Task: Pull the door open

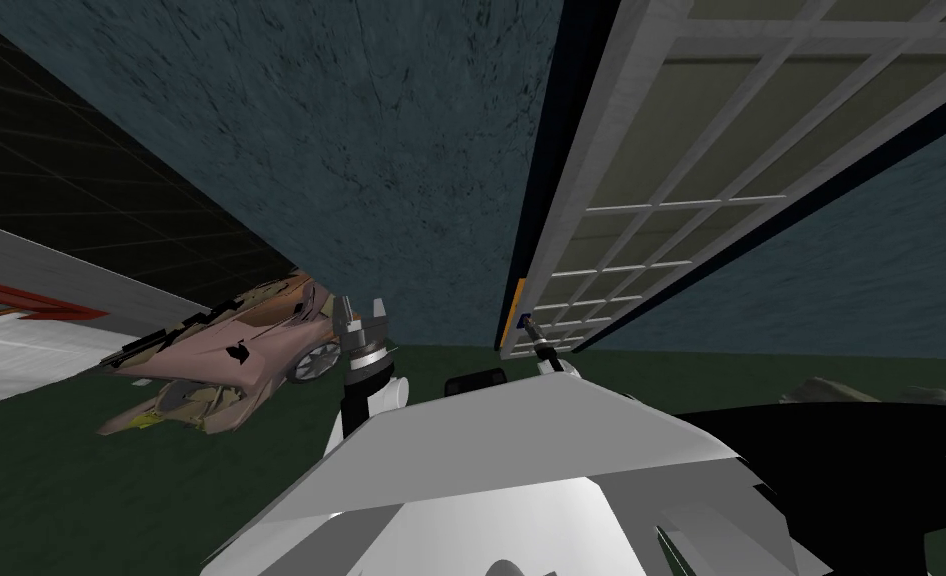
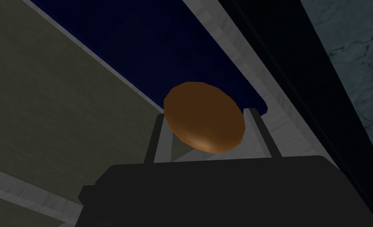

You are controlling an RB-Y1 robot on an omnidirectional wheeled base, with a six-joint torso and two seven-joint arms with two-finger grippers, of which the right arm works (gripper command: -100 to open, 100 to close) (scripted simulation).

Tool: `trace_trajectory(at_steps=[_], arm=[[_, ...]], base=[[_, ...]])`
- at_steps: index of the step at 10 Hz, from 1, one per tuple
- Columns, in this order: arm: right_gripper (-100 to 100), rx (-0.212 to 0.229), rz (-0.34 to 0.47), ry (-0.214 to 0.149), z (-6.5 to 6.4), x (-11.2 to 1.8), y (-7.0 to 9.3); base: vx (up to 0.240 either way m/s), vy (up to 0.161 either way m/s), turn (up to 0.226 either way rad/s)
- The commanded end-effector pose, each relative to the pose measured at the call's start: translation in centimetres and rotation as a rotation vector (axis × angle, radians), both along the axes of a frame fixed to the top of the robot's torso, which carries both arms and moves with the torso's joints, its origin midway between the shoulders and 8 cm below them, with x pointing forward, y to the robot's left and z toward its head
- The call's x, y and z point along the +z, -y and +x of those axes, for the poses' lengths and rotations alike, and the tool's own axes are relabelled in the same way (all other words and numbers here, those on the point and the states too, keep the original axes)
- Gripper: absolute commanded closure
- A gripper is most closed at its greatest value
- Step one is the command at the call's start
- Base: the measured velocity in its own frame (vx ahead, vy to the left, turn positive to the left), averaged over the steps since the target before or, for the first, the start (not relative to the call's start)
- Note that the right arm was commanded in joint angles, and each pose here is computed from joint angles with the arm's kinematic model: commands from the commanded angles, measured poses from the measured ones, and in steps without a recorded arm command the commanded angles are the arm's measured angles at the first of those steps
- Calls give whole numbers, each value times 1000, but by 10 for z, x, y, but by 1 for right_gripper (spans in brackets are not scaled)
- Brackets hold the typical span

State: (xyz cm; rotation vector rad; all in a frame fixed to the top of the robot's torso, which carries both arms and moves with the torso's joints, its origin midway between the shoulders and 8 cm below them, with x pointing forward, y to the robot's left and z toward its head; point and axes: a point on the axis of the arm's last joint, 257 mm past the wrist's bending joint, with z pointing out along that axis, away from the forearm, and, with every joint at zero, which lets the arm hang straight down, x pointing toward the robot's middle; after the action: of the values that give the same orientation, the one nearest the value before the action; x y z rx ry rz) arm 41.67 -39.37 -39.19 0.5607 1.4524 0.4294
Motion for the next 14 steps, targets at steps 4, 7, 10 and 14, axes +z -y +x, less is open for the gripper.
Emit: trace_trajectory(at_steps=[4, 7, 10, 14], arm=[[100, 9, 122, 9, 2, -2, -11], [100, 6, 209, 20, 3, -2, -12], [100, 4, 296, 31, 5, -1, -12], [100, 2, 385, 42, 6, -1, -13]], base=[[-29, -13, 31], [-31, -17, 39], [-32, -15, 40], [-17, -9, 17]])
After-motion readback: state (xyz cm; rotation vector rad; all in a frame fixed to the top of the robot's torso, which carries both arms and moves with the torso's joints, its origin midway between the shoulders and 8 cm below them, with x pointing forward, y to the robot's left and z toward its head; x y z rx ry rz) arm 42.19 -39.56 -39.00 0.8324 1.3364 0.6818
